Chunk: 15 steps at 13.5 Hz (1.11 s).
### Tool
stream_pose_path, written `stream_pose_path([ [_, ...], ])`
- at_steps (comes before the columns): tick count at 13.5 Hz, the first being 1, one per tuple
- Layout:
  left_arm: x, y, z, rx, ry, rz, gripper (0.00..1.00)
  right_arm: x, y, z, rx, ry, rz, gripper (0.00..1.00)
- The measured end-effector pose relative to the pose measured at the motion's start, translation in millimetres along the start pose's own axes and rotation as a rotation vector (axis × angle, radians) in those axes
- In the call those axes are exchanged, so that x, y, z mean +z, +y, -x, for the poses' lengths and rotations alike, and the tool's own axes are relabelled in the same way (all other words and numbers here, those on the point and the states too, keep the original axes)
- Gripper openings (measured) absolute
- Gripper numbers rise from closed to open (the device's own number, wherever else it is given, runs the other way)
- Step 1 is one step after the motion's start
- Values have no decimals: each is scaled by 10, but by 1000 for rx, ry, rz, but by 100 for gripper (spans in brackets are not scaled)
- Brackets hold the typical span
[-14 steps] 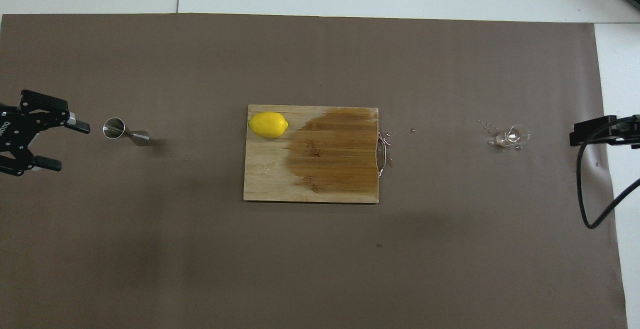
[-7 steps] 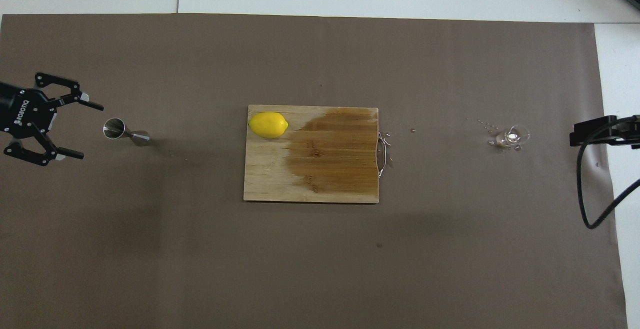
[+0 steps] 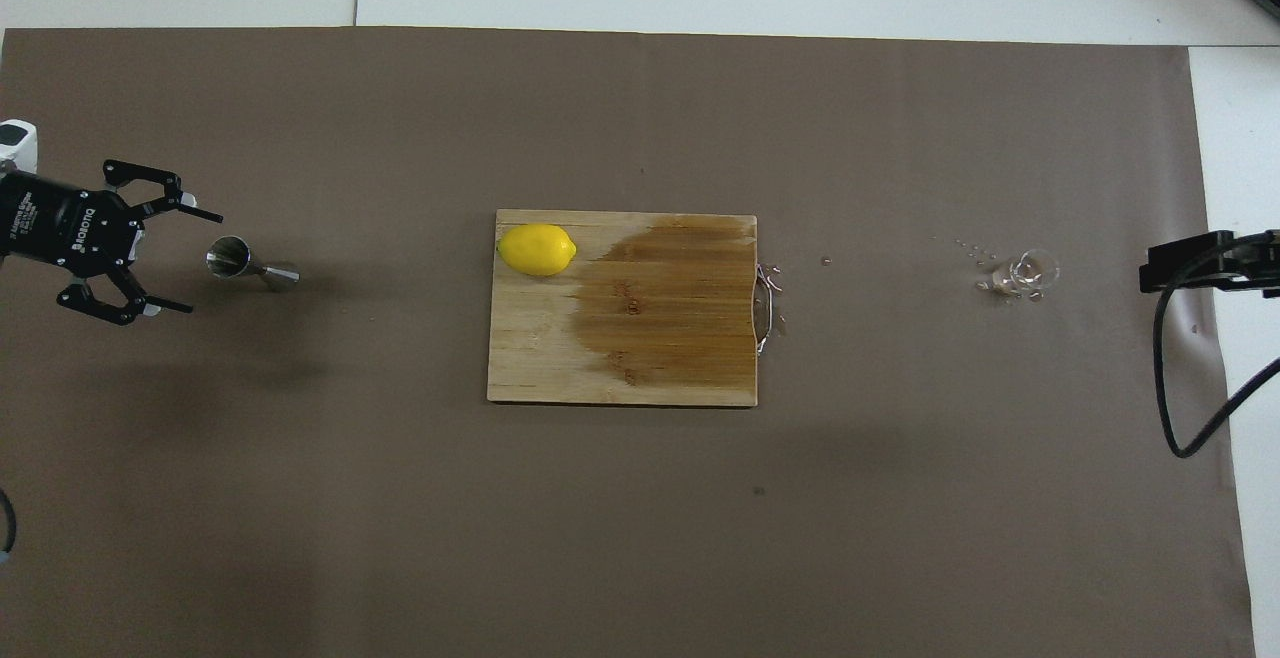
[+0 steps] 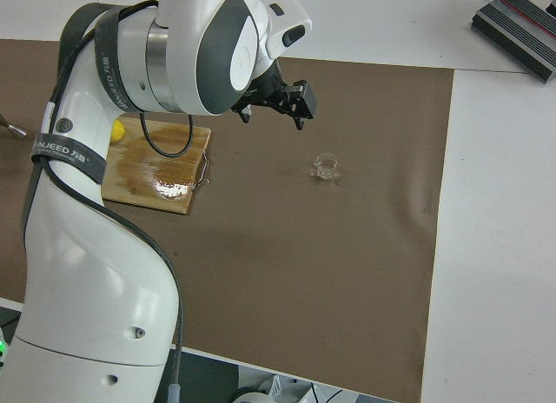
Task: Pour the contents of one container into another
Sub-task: 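Open the left gripper and move it toward the small metal cup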
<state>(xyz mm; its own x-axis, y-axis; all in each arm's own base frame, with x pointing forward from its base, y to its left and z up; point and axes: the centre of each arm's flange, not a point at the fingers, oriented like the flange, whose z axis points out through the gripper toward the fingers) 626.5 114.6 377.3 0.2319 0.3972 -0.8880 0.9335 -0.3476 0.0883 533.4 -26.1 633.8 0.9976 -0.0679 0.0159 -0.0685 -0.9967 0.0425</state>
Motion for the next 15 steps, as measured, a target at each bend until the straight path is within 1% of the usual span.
stream_pose_path([
  [3,110,37,-227,1,-79,-11,100,0,0,0,0,0,0,100],
  [5,84,67,-370,2,-136,-20,100,0,0,0,0,0,0,100],
  [8,-131,106,-476,0,-209,24,100,0,0,0,0,0,0,100],
  [11,-246,53,-660,-6,-245,54,100,0,0,0,0,0,0,100],
  [15,-184,51,-914,-18,-277,64,100,0,0,0,0,0,0,100],
])
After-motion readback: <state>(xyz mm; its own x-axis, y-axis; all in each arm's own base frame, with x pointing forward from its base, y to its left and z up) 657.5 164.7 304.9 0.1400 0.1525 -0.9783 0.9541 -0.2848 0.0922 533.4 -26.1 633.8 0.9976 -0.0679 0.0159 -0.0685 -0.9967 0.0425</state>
